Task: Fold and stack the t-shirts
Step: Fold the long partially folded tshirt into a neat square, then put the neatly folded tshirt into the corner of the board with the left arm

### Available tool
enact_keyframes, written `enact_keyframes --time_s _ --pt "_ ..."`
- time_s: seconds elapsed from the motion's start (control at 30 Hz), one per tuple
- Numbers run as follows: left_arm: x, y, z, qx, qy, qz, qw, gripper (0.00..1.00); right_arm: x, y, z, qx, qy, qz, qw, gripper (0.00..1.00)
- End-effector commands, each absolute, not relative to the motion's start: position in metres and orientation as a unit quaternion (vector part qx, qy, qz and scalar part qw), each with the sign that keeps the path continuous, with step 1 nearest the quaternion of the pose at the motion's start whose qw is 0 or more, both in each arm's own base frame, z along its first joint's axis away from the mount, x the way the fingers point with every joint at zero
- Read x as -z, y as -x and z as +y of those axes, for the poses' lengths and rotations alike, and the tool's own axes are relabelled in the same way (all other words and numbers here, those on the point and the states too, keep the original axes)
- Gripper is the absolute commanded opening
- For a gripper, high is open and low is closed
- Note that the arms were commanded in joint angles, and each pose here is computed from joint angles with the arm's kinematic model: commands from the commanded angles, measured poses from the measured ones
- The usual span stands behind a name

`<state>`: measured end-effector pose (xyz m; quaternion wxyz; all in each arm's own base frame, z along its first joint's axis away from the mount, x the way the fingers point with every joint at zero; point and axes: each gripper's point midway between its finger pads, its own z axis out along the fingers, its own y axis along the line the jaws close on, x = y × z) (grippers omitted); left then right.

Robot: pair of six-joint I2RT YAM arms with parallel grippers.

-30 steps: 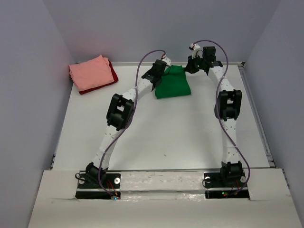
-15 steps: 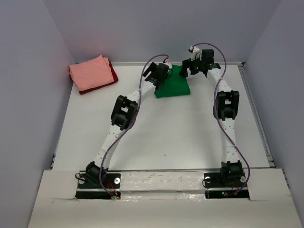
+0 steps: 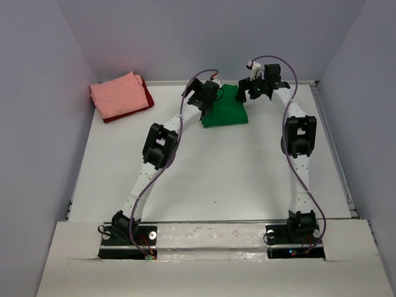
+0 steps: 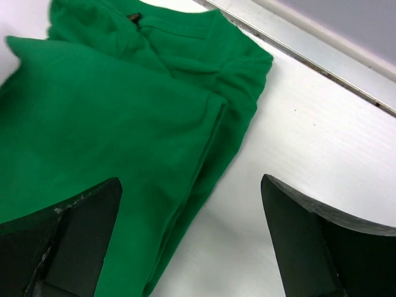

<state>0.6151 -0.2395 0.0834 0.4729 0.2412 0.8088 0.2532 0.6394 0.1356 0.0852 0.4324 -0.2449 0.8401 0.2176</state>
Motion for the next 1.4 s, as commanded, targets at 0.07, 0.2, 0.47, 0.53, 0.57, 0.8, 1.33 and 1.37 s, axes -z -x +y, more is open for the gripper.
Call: enact_keyframes --time_s 0.07,0.2,0.47,0.53,0.57,0.8,1.33,1.37 --pt "-0.295 -0.581 -0.22 -0.221 -0.155 0.753 0.6 0.99 -0.216 -0.616 0.132 -0.192 0.284 0.786 0.514 1.0" --pt "-0.321 -0.553 -0.22 -0.175 -0.178 0.754 0.607 0.99 -0.243 -0.595 0.139 -0.198 0.308 0.778 0.51 1.0" --pt "-0.248 -0.506 -0.223 -0.085 -0.262 0.808 0.522 0.99 -0.203 -0.54 0.177 -0.263 0.357 0.804 0.396 1.0" --pt "-0.224 -0.491 -0.227 -0.052 -0.282 0.816 0.502 0.99 -0.19 -0.534 0.182 -0.286 0.354 0.808 0.375 1.0" --pt "-0.224 -0.485 -0.229 -0.041 -0.287 0.815 0.501 0.99 -0.186 -0.532 0.188 -0.291 0.355 0.809 0.368 1.0" --pt "-0.211 -0.473 -0.232 -0.025 -0.311 0.817 0.485 0.99 -0.146 -0.546 0.194 -0.282 0.349 0.828 0.337 1.0" --pt "-0.205 -0.471 -0.232 -0.025 -0.32 0.817 0.479 0.99 -0.135 -0.574 0.218 -0.258 0.365 0.811 0.377 1.0" --pt "-0.202 -0.472 -0.233 -0.023 -0.321 0.818 0.476 0.99 -0.133 -0.574 0.217 -0.257 0.366 0.81 0.378 1.0"
